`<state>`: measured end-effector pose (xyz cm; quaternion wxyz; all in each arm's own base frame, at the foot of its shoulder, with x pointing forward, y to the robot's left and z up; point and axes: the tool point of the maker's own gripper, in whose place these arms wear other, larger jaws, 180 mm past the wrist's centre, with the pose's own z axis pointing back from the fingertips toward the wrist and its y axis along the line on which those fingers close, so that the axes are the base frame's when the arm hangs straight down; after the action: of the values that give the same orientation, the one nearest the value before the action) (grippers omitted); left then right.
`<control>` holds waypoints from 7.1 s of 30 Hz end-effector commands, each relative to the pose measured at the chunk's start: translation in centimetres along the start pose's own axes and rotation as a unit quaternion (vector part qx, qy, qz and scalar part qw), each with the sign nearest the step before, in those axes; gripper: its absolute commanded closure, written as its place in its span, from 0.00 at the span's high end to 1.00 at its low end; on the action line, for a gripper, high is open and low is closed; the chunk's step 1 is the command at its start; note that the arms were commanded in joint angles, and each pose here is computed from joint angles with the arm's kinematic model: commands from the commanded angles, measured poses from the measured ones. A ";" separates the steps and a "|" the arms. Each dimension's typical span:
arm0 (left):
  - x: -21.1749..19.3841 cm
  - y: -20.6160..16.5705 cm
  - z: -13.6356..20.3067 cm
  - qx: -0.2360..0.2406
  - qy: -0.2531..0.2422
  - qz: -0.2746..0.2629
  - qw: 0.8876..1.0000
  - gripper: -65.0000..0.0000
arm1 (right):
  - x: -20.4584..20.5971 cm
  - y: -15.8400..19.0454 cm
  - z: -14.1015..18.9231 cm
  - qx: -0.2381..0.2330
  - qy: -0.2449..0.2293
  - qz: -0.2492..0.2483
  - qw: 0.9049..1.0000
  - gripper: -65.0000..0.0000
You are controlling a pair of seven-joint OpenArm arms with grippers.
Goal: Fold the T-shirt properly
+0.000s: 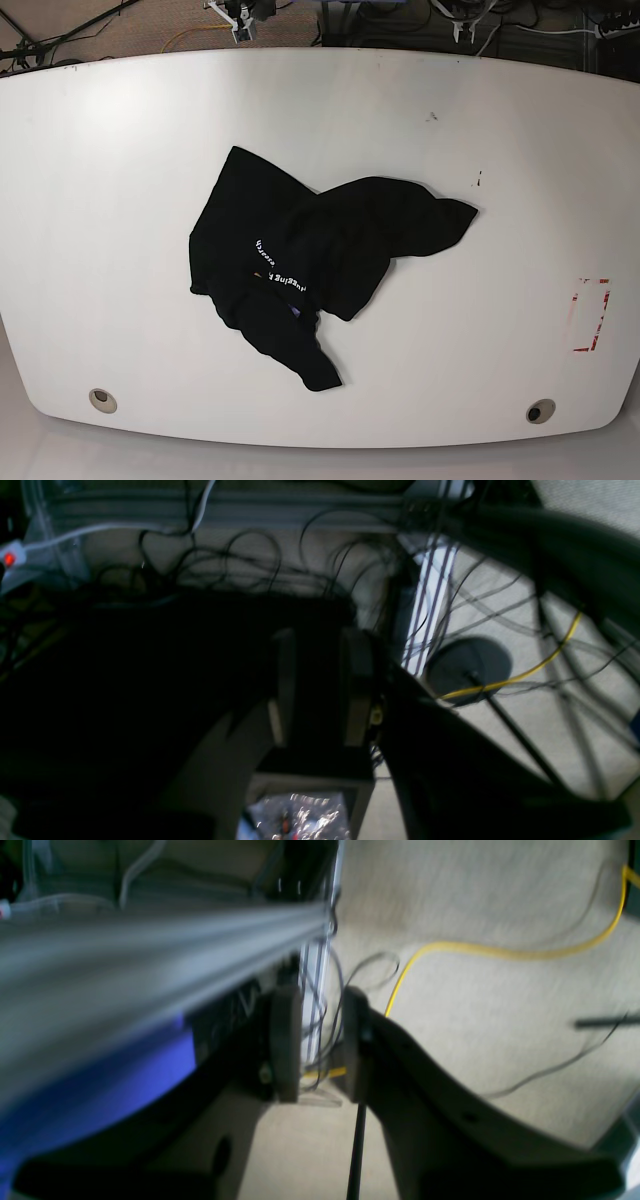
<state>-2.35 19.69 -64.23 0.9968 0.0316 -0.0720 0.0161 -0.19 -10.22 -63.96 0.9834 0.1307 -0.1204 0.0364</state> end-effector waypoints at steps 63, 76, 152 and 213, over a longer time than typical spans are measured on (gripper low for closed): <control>11.8 0.8 27.2 -0.066 -0.355 0.020 0.932 0.32 | 20.2 0.2 24.8 -0.038 -0.348 0.031 0.936 0.22; 14.2 0.8 27.3 -0.065 -0.387 0.021 0.919 0.45 | 31.8 0.7 23.2 -0.018 -0.338 0.120 0.933 0.47; 24.7 1.2 26.7 -0.055 -0.440 0.006 0.896 0.46 | 51.9 4.4 20.4 -0.122 -0.315 0.454 0.824 0.02; 43.4 2.9 30.3 -0.005 -0.436 -0.100 0.895 0.00 | 59.5 3.6 30.2 -0.176 -0.412 0.389 0.805 0.02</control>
<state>35.32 21.11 -30.36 0.8772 0.0189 -0.4695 -0.0985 48.27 -11.47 -23.80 0.7702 -0.0799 -0.5270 0.3501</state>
